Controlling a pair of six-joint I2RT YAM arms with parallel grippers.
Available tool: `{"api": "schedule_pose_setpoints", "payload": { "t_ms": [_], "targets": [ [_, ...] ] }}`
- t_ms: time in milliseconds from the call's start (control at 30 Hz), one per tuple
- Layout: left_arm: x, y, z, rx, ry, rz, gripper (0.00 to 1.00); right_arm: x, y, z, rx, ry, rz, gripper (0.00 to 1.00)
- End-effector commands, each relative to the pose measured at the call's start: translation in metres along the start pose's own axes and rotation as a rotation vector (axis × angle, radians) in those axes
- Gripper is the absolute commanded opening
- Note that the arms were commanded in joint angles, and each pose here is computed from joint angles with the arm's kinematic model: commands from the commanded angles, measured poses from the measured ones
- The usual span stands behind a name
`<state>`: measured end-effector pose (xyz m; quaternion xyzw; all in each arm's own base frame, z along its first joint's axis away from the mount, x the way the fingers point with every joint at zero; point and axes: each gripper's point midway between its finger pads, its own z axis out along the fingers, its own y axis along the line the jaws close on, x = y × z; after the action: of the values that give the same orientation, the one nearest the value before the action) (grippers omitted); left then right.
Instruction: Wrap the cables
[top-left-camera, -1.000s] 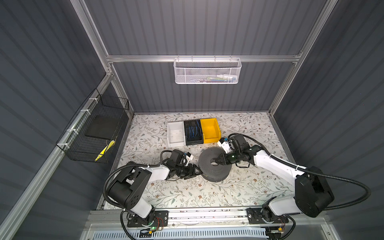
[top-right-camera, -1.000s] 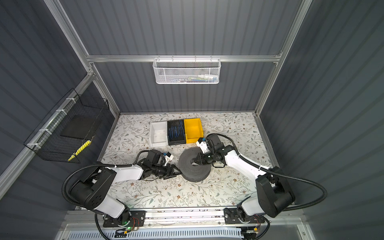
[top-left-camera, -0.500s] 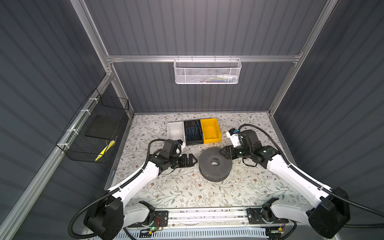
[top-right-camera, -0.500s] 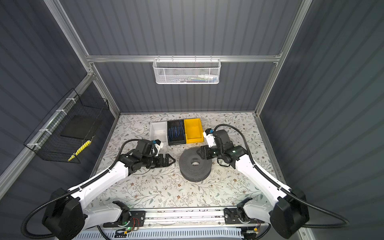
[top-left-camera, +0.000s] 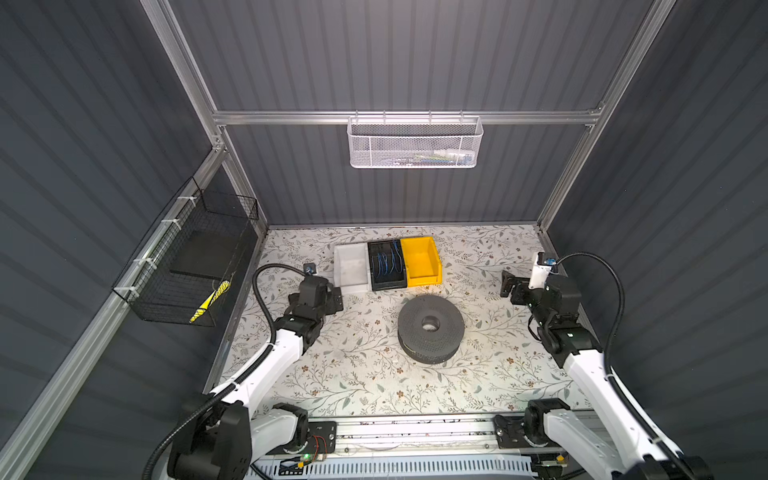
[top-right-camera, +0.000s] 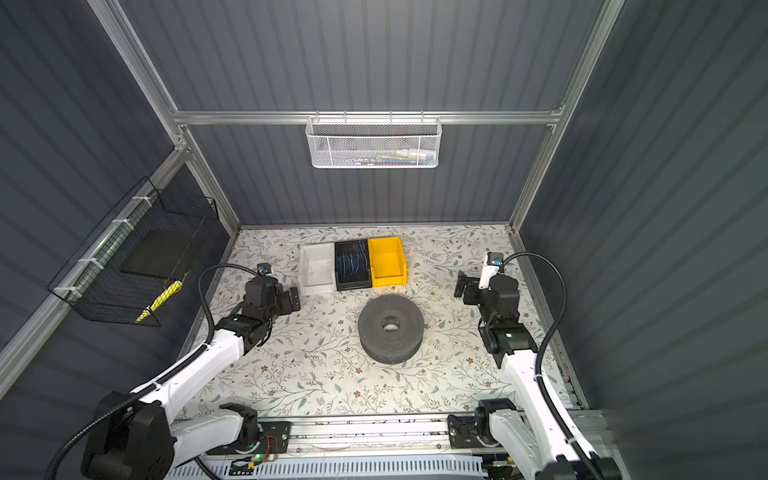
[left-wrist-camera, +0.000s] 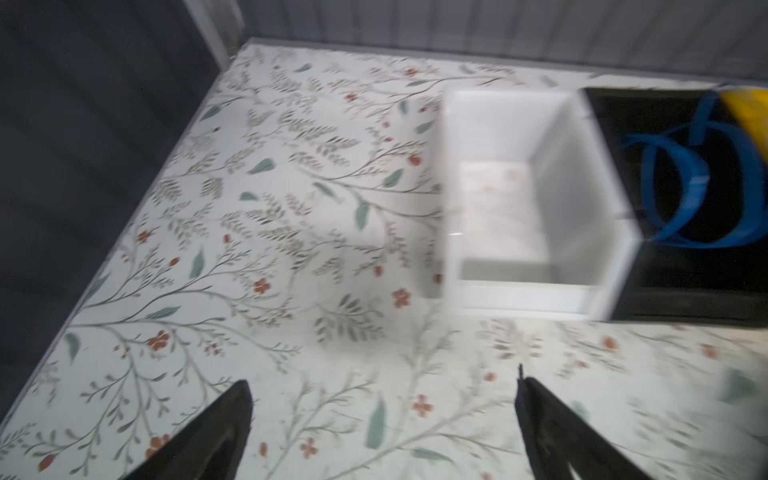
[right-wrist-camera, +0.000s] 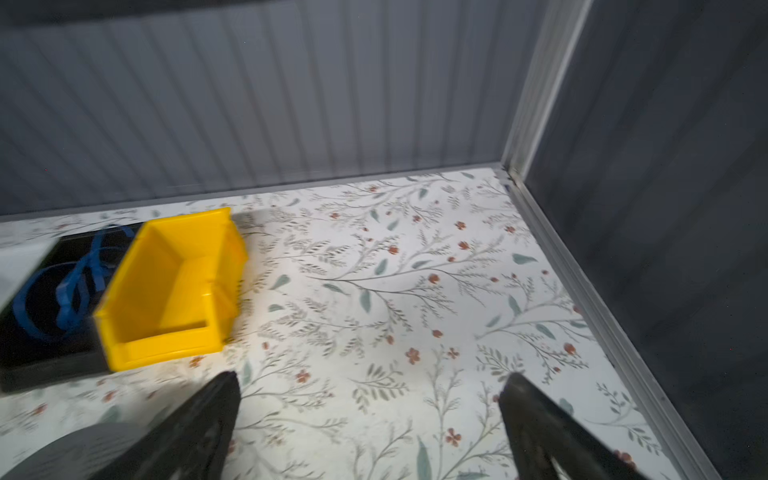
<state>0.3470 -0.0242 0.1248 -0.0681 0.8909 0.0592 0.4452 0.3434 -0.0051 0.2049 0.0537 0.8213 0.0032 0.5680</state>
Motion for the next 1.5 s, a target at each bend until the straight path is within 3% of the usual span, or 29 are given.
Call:
{"api": "schedule_pose_setpoints", "payload": {
  "t_ms": [0, 233, 333, 433, 567, 767, 1467],
  "targets": [
    [-0.009, 0.019, 0.026, -0.075, -0.104, 0.039, 1.00, 0.003, -0.009, 0.011, 0.010, -0.134, 0.018, 0.99],
    [0.002, 0.024, 0.055, -0.124, -0.194, 0.125, 1.00, 0.025, -0.024, 0.025, 0.039, -0.182, -0.017, 0.99],
    [-0.007, 0.024, 0.056, -0.113, -0.268, 0.083, 1.00, 0.034, -0.036, 0.035, 0.086, -0.164, 0.013, 0.99],
    [-0.011, 0.012, 0.067, -0.046, -0.283, 0.087, 1.00, 0.041, -0.037, 0.045, 0.047, -0.178, 0.051, 0.99],
    [0.005, 0.016, 0.087, -0.068, -0.271, 0.067, 1.00, 0.060, -0.021, 0.066, -0.056, -0.156, 0.009, 0.99],
    [0.007, 0.023, 0.092, -0.061, -0.236, 0.034, 1.00, 0.065, -0.023, 0.070, -0.053, -0.101, 0.023, 0.99],
    [0.006, 0.024, 0.091, -0.064, -0.255, 0.033, 1.00, 0.065, -0.015, 0.074, -0.081, -0.094, -0.009, 0.99]
  ]
}}
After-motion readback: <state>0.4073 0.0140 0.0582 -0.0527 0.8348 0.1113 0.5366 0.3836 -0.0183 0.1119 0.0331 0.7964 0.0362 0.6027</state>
